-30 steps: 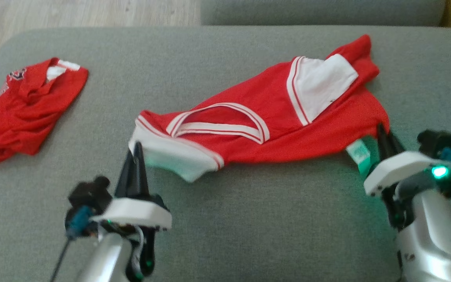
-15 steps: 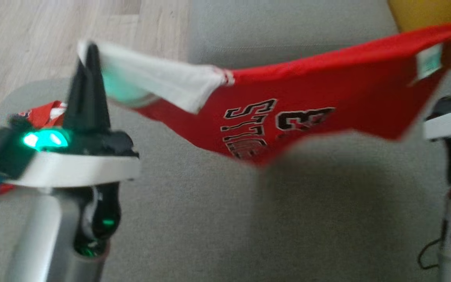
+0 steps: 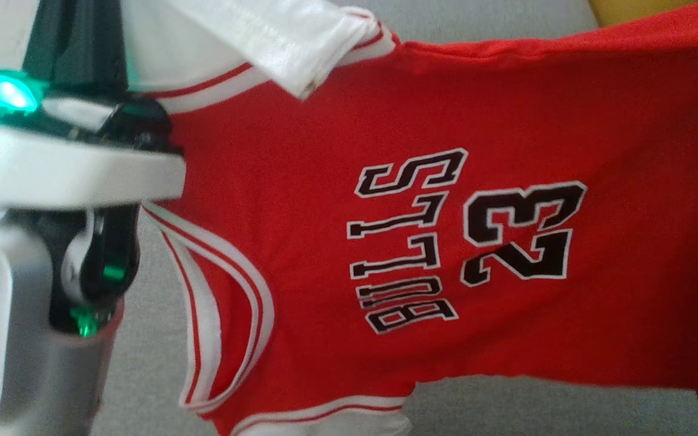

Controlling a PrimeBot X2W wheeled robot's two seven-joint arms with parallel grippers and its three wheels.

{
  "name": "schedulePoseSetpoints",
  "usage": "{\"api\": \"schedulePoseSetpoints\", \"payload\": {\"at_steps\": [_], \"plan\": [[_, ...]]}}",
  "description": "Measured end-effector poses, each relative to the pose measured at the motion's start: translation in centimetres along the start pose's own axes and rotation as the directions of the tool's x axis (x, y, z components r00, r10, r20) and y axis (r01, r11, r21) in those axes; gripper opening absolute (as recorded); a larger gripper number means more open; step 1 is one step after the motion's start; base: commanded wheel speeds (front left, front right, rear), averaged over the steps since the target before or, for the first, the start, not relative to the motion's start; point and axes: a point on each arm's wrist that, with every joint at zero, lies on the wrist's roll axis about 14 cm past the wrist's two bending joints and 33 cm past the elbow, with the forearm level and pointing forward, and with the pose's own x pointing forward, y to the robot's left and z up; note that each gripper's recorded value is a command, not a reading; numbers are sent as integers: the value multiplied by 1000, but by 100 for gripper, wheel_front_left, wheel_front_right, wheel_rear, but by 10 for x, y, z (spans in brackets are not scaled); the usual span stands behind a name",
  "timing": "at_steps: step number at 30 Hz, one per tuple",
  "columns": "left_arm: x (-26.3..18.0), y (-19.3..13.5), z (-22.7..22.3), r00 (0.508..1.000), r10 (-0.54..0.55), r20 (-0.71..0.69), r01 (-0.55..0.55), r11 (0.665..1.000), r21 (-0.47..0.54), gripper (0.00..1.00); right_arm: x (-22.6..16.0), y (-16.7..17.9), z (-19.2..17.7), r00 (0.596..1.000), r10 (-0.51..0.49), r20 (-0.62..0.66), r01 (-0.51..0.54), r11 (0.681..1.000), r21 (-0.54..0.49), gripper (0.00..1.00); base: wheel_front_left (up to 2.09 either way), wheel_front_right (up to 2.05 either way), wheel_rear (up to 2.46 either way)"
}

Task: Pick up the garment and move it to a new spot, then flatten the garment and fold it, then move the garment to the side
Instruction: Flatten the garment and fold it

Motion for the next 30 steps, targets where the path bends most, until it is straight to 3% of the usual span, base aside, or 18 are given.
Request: {"api": "schedulePoseSetpoints", "payload": {"at_steps": [3, 4, 7, 11, 18, 25, 30], "plan": [[15, 14, -27, 997, 19, -81, -19, 1000, 5, 0, 7, 8, -32, 995, 23, -92, -23, 1000, 8, 0, 0, 0, 0], [29, 27, -46, 991, 37, -132, -33, 999, 30, 0, 16, 16, -64, 983, 48, -177, -43, 999, 33, 0, 0, 0, 0], [58, 50, -72, 981, 62, -186, -48, 996, 80, 0, 44, 28, -101, 962, 83, -258, -75, 996, 40, 0, 0, 0, 0], [102, 76, -95, 974, 88, -208, -55, 986, 157, 0, 103, 41, -113, 963, 107, -247, -103, 994, 29, 0, 0, 0, 0], [164, 119, -131, 974, 158, -164, -115, 963, 245, 0, 183, 58, -149, 954, 120, -274, -149, 985, -89, 0, 0, 0, 0], [175, 141, -183, 965, 182, -190, -134, 961, 242, 0, 213, 67, -200, 938, 111, -329, -170, 973, -158, 0, 0, 0, 0], [162, 153, -249, 946, 182, -268, -132, 972, 196, 0, 205, 77, -279, 897, 119, -426, -186, 975, -121, 0, 0, 0, 0]]}}
